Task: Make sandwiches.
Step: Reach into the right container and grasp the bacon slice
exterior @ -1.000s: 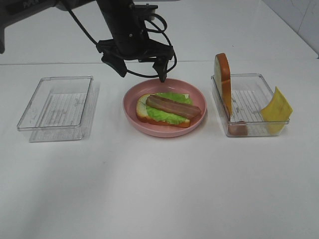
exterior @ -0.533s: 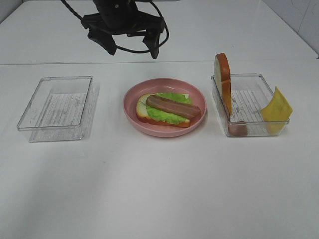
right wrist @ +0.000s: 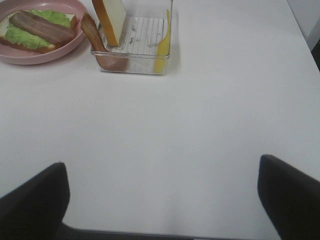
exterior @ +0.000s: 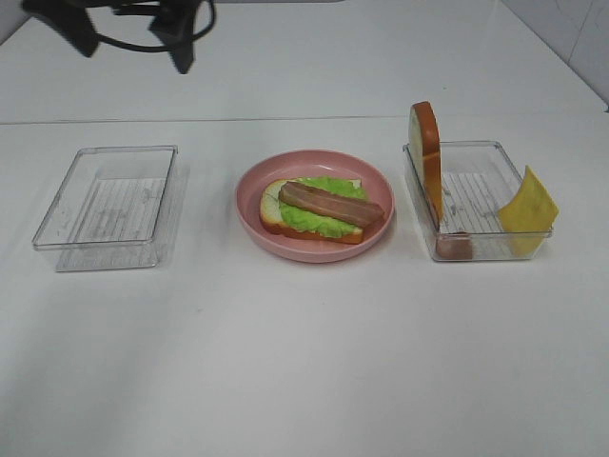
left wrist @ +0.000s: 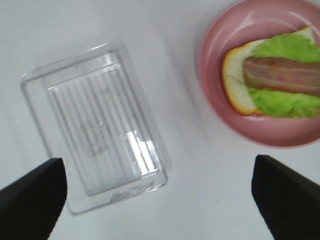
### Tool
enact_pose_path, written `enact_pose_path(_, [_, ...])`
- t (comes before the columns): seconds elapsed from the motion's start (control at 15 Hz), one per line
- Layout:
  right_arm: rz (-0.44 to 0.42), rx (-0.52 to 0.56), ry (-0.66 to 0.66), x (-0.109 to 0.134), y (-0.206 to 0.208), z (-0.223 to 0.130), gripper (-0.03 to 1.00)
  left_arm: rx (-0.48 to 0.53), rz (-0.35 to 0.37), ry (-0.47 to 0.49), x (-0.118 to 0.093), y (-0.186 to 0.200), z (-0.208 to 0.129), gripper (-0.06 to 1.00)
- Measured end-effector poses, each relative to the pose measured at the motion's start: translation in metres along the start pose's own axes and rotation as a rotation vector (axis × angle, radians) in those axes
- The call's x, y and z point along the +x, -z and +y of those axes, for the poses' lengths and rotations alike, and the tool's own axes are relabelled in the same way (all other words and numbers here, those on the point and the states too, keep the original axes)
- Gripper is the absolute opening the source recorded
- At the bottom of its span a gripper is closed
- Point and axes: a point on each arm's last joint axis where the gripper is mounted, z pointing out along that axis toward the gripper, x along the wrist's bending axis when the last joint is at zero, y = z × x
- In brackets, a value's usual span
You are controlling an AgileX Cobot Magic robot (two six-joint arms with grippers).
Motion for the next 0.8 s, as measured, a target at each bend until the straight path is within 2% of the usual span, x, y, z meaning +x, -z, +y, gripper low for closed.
enact_pose_path(0.07, [0.0,0.0,0.0,0.0,0.0,0.0,0.99,0.004,0.013,0.018,0.01,0.006,-0.006,0.92])
enact_pose_path(0.13, [0.0,0.0,0.0,0.0,0.0,0.0,0.99,0.019,0.042,0.053,0.03,0.014,-0.02,0.92])
enact_pose_path(0.2, [0.0,0.0,0.0,0.0,0.0,0.0,0.99,0.035,0.089,0.115,0.061,0.029,-0.043,0.92])
enact_pose_path(0.27, [0.0,0.0,0.0,0.0,0.0,0.0,0.99,0.042,0.12,0.145,0.078,0.04,-0.06,0.92])
enact_pose_path(0.33, [0.0,0.0,0.0,0.0,0.0,0.0,0.99,0.049,0.13,0.161,0.085,0.044,-0.068,0.92])
enact_pose_path(0.47, [0.0,0.0,0.0,0.0,0.0,0.0,0.99,0.088,0.187,0.258,0.122,0.063,-0.121,0.92])
enact_pose_path(0.6, [0.0,0.0,0.0,0.0,0.0,0.0,0.99,0.08,0.211,0.302,0.128,0.079,-0.151,0.92])
enact_pose_path(0.8, [0.0,0.0,0.0,0.0,0.0,0.0,0.99,-0.001,0.22,0.315,0.113,0.107,-0.206,0.92])
